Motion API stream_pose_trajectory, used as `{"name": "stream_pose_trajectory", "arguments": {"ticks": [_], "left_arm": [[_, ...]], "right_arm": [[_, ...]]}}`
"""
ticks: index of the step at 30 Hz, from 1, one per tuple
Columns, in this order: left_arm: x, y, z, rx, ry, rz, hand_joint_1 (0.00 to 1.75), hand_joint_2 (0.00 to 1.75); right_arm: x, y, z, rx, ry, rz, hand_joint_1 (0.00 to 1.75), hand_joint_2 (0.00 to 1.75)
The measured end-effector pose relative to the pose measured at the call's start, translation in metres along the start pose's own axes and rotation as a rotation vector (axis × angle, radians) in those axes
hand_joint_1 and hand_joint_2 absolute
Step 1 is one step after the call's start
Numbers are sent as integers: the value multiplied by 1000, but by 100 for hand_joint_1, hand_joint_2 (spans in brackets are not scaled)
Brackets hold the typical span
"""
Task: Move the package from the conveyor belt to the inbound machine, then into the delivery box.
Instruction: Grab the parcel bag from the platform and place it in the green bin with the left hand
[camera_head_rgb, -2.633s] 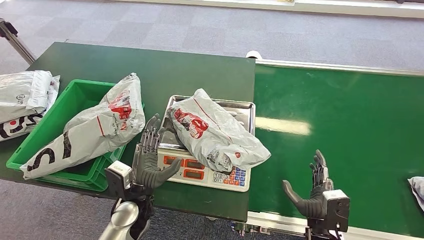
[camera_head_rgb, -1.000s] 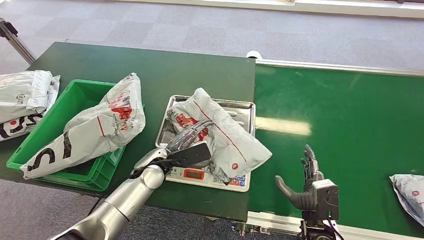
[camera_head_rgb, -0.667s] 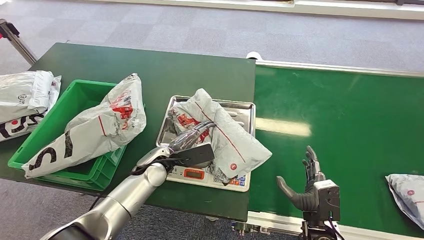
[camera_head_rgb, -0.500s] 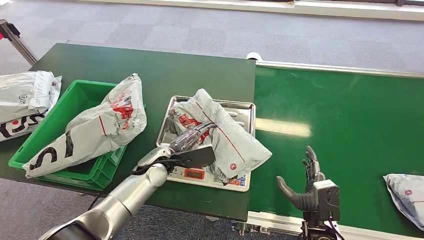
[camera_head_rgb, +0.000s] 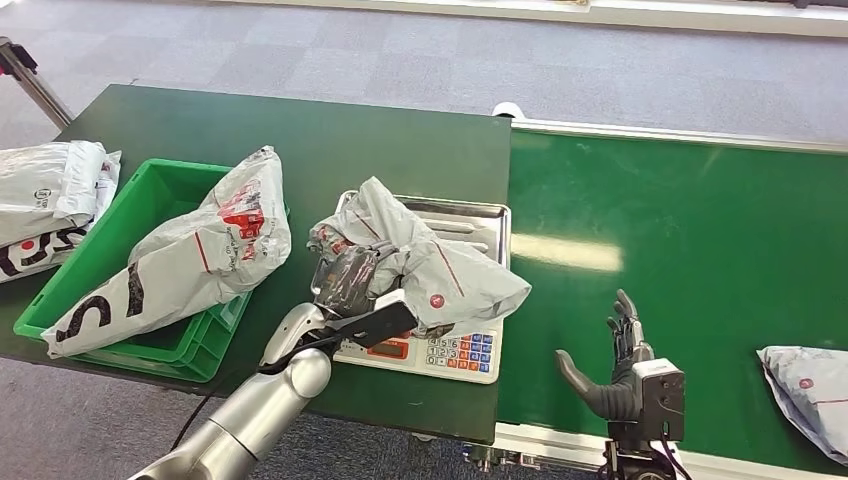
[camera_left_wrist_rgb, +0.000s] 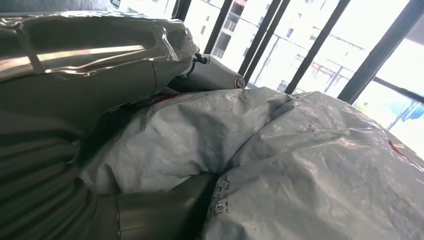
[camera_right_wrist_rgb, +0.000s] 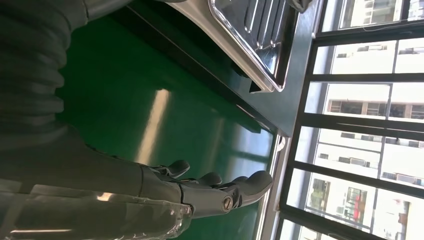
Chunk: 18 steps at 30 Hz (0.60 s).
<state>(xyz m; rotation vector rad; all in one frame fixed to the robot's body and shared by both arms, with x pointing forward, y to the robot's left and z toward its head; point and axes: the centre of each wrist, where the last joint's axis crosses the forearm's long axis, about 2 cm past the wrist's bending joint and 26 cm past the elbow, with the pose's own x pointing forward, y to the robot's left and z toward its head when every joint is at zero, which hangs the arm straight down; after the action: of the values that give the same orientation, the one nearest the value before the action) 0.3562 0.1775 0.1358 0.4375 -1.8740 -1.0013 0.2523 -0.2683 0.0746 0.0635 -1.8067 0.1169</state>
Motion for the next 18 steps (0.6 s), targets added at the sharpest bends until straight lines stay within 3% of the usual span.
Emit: {"name": "stream_pose_trajectory", "arguments": {"ticks": [5, 12, 18], "left_arm": [[5, 2, 4, 71, -45, -27, 175, 175], [18, 13, 7, 287, -203, -100, 175, 175], [24, 17, 8, 354, -268, -124, 175, 175]], "right_arm": [[0, 0, 0, -2, 0, -3, 0, 175], [-1, -2, 2, -9, -1, -12, 0, 175], [-1, -3, 4, -10, 0, -11, 0, 175]]}}
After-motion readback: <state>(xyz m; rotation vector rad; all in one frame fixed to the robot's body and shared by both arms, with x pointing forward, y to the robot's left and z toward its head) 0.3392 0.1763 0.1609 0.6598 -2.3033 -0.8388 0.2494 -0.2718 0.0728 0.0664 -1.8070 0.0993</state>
